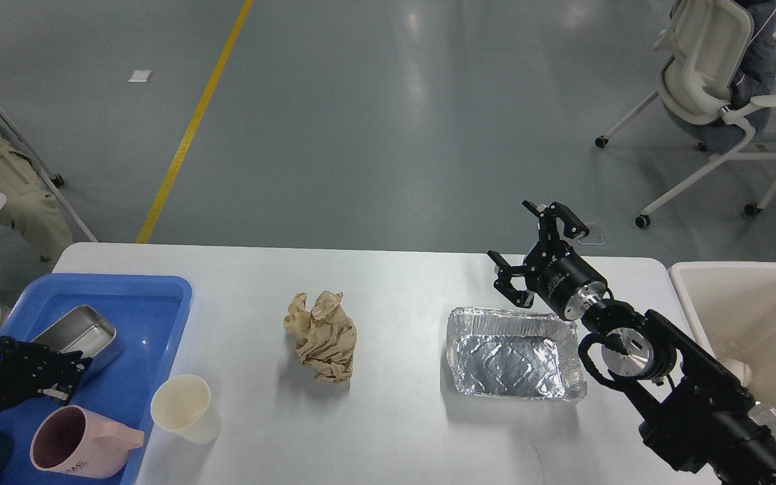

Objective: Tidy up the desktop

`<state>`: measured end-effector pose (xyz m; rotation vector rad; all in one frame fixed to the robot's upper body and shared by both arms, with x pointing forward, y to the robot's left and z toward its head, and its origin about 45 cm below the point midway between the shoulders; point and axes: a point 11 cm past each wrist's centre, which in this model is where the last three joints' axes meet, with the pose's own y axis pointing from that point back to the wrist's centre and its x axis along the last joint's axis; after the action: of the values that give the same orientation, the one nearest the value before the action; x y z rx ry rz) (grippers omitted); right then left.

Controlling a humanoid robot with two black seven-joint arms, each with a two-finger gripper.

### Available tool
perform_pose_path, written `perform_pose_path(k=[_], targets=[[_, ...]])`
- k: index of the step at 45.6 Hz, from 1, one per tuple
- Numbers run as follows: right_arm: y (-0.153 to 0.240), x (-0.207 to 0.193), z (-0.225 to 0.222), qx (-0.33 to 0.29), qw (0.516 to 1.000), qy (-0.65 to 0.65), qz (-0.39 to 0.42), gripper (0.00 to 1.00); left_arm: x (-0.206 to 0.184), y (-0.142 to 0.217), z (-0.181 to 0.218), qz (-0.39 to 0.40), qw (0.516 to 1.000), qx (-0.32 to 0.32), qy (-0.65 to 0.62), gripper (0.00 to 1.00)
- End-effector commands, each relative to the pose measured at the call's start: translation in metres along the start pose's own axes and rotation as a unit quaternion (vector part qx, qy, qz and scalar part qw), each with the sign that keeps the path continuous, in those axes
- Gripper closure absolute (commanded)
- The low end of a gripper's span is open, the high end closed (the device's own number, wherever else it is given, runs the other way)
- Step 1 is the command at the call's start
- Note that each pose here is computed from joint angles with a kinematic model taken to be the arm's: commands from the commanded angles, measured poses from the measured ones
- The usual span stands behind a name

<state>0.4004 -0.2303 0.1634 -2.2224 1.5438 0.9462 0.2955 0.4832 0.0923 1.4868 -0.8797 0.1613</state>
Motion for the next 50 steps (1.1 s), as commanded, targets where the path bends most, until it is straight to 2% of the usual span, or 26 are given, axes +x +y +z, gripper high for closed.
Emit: perform_pose_path(k=[1, 3, 4, 14, 25, 30, 38, 40, 41, 45, 50], targets=[[0.0, 0.0, 0.0, 0.0, 1.0, 0.0, 0.001, 0.0, 0.008, 0.0, 0.0, 0.02, 0.999, 0.006, 0.025, 0.29], [0.0, 0.0, 0.0, 0.0, 1.0, 0.0, 0.001, 0.0, 0.011, 0.0, -0.001, 0.032, 0.999, 0.008, 0.037, 0.12], [0.0, 0.0, 0.0, 0.0, 1.0, 0.0, 0.001, 0.0, 0.013, 0.001, -0.001, 0.039, 0.998, 0.009, 0.044, 0.11], [0.0, -0.001, 0.002, -0.002, 1.0, 0.0, -0.001, 0.0, 0.036, 0.015, -0.007, 0.114, 0.982, 0.009, 0.153, 0.08], [0.001, 0.0, 0.006, -0.009, 1.0, 0.004, 0.0, 0.0, 0.071, 0.04, -0.012, 0.198, 0.937, 0.02, 0.287, 0.05], [0.0, 0.0, 0.004, -0.009, 1.0, 0.007, -0.001, 0.0, 0.086, 0.051, -0.003, 0.238, 0.909, 0.005, 0.341, 0.04], [0.001, 0.002, 0.002, -0.009, 1.0, 0.016, 0.002, 0.0, 0.115, 0.067, -0.011, 0.298, 0.845, 0.003, 0.445, 0.04], [0.001, 0.003, 0.002, -0.011, 1.0, 0.02, 0.004, 0.0, 0.122, 0.071, -0.016, 0.312, 0.822, 0.002, 0.476, 0.04], [0.002, 0.003, 0.003, -0.012, 1.0, 0.023, 0.005, 0.0, 0.127, 0.074, -0.02, 0.323, 0.796, -0.002, 0.511, 0.04], [0.003, 0.006, 0.002, -0.012, 1.0, 0.027, 0.009, 0.0, 0.135, 0.086, -0.023, 0.331, 0.755, -0.008, 0.566, 0.04], [0.008, 0.015, -0.006, -0.011, 0.999, 0.038, 0.019, 0.0, 0.143, 0.105, -0.025, 0.332, 0.728, -0.014, 0.6, 0.04]])
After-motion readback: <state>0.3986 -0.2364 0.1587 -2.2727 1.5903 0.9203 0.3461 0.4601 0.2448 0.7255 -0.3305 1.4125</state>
